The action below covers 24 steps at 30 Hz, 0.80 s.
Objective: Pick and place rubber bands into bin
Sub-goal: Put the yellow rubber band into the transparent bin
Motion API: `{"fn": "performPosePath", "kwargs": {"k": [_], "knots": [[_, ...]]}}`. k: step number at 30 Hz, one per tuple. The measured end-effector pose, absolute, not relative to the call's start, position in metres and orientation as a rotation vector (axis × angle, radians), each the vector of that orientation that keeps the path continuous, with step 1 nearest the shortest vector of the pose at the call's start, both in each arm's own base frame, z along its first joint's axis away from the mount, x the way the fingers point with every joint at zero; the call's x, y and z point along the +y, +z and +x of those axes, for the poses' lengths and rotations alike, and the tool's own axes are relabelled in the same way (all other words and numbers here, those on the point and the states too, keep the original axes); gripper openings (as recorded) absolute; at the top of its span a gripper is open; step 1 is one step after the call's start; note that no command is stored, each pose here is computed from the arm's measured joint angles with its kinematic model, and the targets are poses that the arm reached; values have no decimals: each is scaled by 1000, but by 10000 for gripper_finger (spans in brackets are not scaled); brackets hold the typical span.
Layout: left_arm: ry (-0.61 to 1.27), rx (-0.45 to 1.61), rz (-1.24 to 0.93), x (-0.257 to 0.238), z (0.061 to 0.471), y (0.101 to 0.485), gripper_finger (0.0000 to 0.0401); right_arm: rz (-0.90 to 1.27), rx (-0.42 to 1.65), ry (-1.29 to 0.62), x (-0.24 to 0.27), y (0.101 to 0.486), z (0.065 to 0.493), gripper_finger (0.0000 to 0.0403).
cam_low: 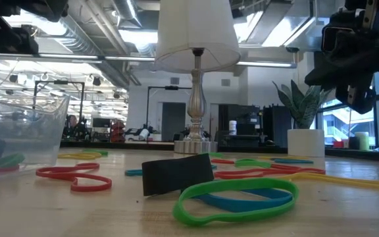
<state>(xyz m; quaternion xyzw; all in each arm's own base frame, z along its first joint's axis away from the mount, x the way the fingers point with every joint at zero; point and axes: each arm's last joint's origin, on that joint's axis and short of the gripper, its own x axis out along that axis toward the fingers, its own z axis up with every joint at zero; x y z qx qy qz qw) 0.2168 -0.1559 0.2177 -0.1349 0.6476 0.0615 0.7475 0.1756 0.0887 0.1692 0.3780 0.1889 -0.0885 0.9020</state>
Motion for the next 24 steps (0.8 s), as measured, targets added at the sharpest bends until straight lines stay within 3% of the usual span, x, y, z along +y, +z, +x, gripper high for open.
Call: {"fn": "performPosePath", "kwargs": {"k": [6, 14, 24], "knots": [[138, 1416, -297, -155, 217, 218, 108, 703, 396, -166, 89, 169, 176, 20], [187, 1411, -357, -154, 218, 218, 87, 601, 404, -159, 87, 170, 177, 4], [-16, 1276, -370, -166, 233, 223, 28, 421, 698, -219, 108, 240, 201, 1]]}}
